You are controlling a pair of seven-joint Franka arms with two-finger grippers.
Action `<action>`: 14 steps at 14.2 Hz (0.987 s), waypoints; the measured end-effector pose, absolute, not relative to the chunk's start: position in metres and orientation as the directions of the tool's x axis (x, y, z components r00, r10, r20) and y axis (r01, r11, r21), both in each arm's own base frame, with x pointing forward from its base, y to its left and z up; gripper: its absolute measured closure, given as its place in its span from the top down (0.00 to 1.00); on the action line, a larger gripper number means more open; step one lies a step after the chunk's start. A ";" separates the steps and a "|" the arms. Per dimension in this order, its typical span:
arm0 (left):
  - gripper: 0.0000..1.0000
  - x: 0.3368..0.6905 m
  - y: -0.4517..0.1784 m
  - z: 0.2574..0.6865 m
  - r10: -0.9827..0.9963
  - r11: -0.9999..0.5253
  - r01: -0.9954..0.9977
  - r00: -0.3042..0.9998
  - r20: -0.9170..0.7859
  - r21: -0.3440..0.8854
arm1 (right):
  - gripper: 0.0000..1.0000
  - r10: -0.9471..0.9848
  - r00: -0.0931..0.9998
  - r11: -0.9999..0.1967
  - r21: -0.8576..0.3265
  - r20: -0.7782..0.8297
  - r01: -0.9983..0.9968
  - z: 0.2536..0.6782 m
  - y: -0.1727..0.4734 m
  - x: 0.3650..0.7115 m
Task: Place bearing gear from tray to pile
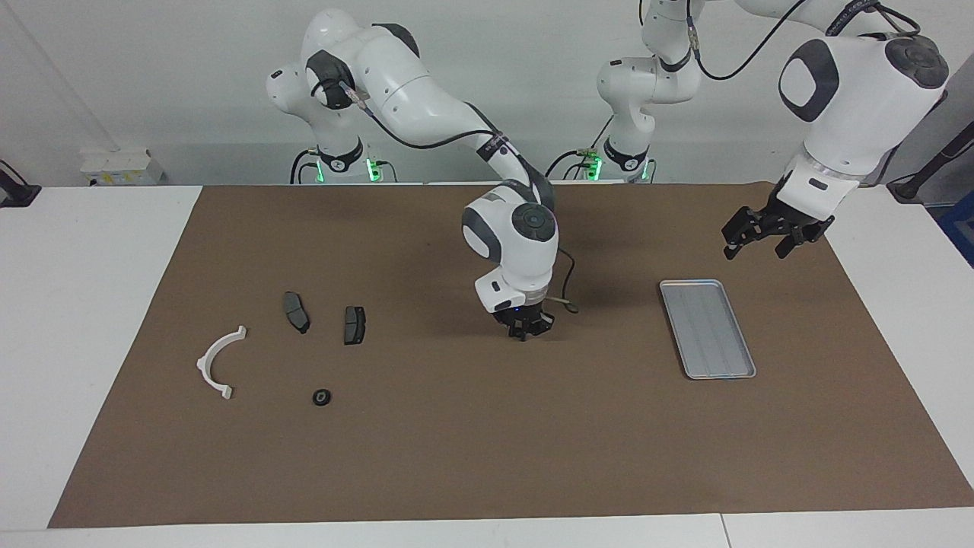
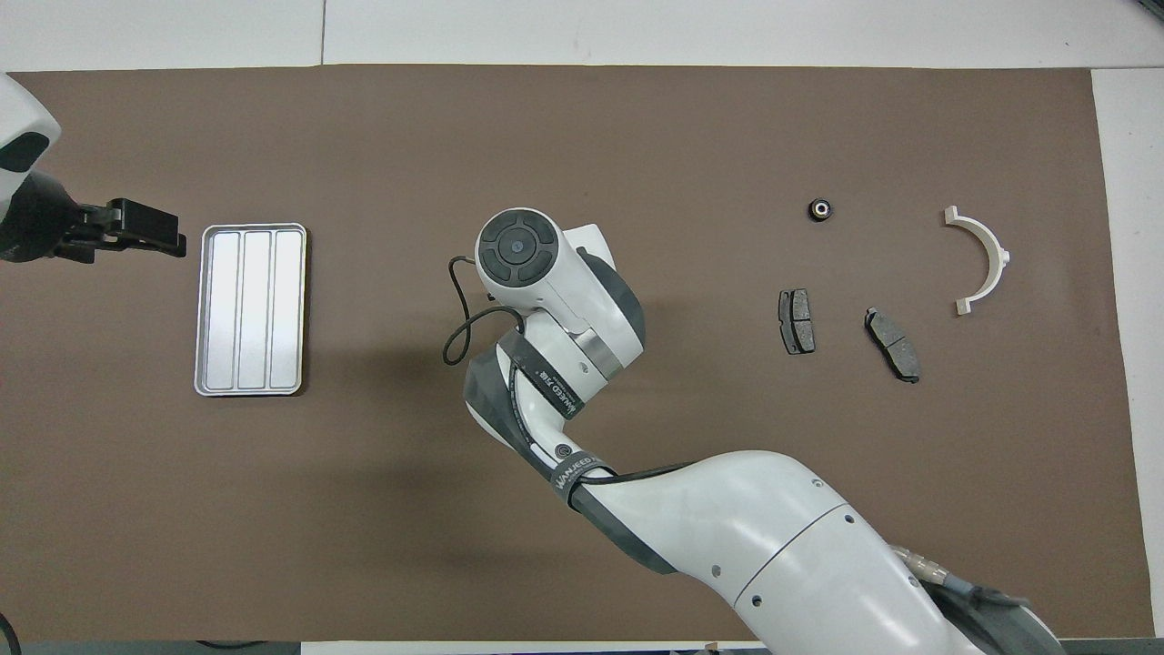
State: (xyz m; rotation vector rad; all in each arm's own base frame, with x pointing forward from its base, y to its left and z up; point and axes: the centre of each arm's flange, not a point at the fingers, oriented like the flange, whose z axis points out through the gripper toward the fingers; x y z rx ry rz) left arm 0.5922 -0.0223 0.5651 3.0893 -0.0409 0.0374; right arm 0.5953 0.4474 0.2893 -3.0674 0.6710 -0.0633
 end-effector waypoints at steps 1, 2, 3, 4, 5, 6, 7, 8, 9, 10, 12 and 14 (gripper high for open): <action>1.00 0.592 -0.022 0.565 -0.026 -0.998 -0.027 0.999 0.025 0.051 | 0.24 -0.419 0.907 -0.908 -0.012 0.041 -0.419 0.289 0.444 0.598; 1.00 0.592 -0.022 0.565 -0.026 -0.998 -0.027 0.999 0.025 0.051 | 0.24 -0.414 0.909 -0.910 -0.012 0.043 -0.414 0.290 0.434 0.606; 1.00 0.592 -0.022 0.565 -0.025 -0.998 -0.027 0.999 0.025 0.051 | 0.24 -0.400 0.915 -0.917 -0.011 0.046 -0.400 0.290 0.416 0.618; 1.00 0.592 -0.021 0.565 -0.024 -0.998 -0.025 0.999 0.025 0.051 | 0.24 -0.379 0.924 -0.925 -0.012 0.049 -0.379 0.294 0.391 0.636; 1.00 0.592 -0.020 0.565 -0.022 -0.998 -0.023 0.999 0.024 0.051 | 0.24 -0.354 0.934 -0.935 -0.011 0.051 -0.354 0.300 0.362 0.653; 1.00 0.592 -0.019 0.565 -0.021 -0.998 -0.022 1.000 0.022 0.051 | 0.24 -0.322 0.946 -0.947 -0.002 0.046 -0.322 0.308 0.332 0.667; 1.00 0.592 -0.019 0.564 -0.020 -0.998 -0.021 1.000 0.020 0.051 | 0.24 -0.287 0.957 -0.958 0.008 0.039 -0.287 0.318 0.303 0.679; 1.00 0.592 -0.019 0.563 -0.020 -0.998 -0.021 1.000 0.017 0.051 | 0.24 -0.245 0.969 -0.969 0.014 0.034 -0.246 0.328 0.272 0.689; 1.00 0.592 -0.019 0.562 -0.020 -0.998 -0.020 1.000 0.016 0.051 | 0.24 -0.209 0.977 -0.978 0.018 0.032 -0.209 0.337 0.245 0.698; 1.00 0.591 -0.018 0.562 -0.019 -0.999 -0.020 1.000 0.014 0.051 | 0.24 -0.173 0.984 -0.985 0.021 0.030 -0.174 0.344 0.216 0.706; 1.00 0.590 -0.018 0.561 -0.020 -0.998 -0.020 1.000 0.001 0.051 | 0.24 -0.100 0.995 -0.994 0.030 0.016 -0.101 0.352 0.160 0.718; 1.00 0.589 -0.018 0.560 -0.020 -0.998 -0.020 1.000 -0.006 0.051 | 0.24 -0.043 0.999 -0.999 0.033 0.006 -0.043 0.353 0.112 0.726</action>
